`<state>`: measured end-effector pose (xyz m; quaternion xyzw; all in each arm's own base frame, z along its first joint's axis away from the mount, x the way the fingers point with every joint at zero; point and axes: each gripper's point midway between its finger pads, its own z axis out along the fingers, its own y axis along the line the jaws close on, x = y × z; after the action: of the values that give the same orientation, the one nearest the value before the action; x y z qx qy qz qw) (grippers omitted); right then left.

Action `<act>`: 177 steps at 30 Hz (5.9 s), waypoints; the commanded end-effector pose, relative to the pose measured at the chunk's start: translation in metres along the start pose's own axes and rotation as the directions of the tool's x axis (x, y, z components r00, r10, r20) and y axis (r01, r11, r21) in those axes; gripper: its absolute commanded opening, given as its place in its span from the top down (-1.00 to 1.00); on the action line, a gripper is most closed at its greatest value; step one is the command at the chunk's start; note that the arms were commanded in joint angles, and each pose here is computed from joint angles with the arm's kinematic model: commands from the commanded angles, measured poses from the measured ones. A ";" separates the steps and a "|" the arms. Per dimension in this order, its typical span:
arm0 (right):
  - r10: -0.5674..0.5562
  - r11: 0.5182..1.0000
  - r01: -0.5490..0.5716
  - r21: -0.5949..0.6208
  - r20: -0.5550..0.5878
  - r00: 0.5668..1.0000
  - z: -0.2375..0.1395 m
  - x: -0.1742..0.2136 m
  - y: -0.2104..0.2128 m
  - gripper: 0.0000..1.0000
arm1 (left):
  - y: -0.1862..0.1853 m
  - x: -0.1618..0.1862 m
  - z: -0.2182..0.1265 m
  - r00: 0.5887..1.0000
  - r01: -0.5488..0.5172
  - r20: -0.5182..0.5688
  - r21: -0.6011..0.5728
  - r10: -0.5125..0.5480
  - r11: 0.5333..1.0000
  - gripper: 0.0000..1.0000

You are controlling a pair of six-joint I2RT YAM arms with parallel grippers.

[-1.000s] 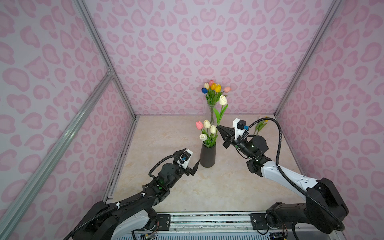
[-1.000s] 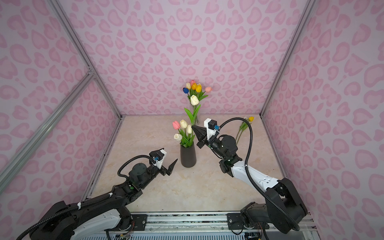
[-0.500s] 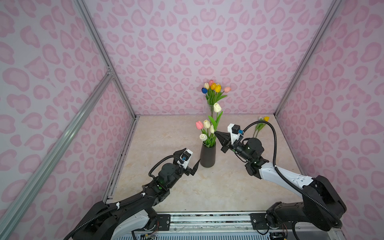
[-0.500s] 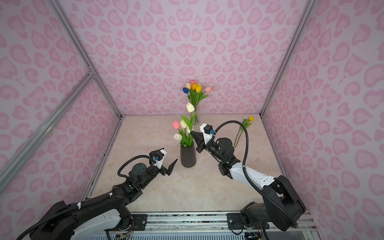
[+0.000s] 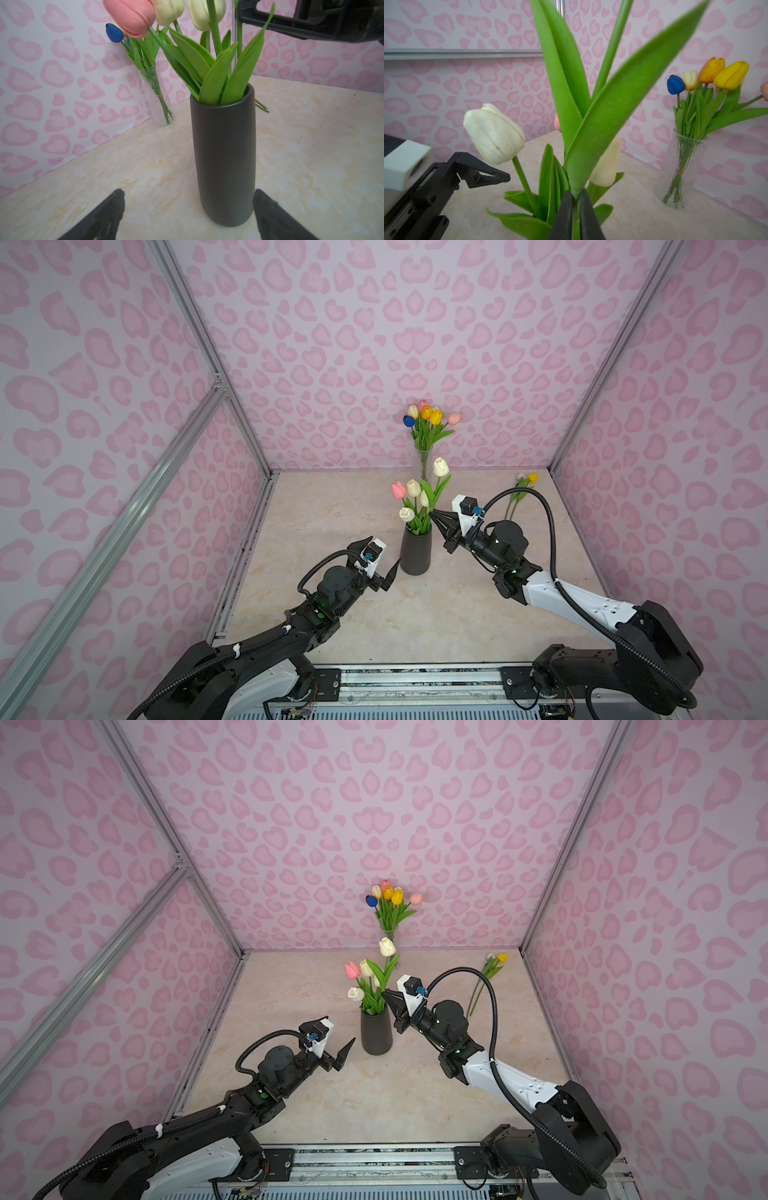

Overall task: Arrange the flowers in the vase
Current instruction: 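Carry the white tulip over the dark grey vase and lower its stem in, then open the right gripper and pull it back from the vase, then move the right gripper down to the blue and yellow tulip stems, then close the right gripper on the blue tulip stem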

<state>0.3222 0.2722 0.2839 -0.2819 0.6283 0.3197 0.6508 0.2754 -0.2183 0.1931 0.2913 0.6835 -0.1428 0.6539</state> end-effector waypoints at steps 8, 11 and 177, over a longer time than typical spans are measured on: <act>-0.033 0.999 0.033 -0.003 -0.013 0.999 0.003 -0.002 0.004 0.82 | 0.001 -0.010 0.002 1.000 -0.001 0.031 0.000 0.001 1.000 -0.94; -0.043 0.999 0.042 -0.029 -0.022 0.999 0.009 -0.001 0.011 0.87 | 0.001 -0.010 0.002 0.999 0.001 0.032 0.000 -0.001 1.000 -0.95; 0.772 0.574 -0.017 0.819 -0.533 0.346 -0.026 0.241 -0.236 0.21 | 0.001 -0.011 0.000 1.000 -0.010 0.018 0.000 0.010 1.000 -0.94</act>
<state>0.4943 0.1231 0.0425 0.0338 0.9791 0.0568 0.1922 0.2744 -0.2182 0.1918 0.2978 0.6880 -0.1396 0.6469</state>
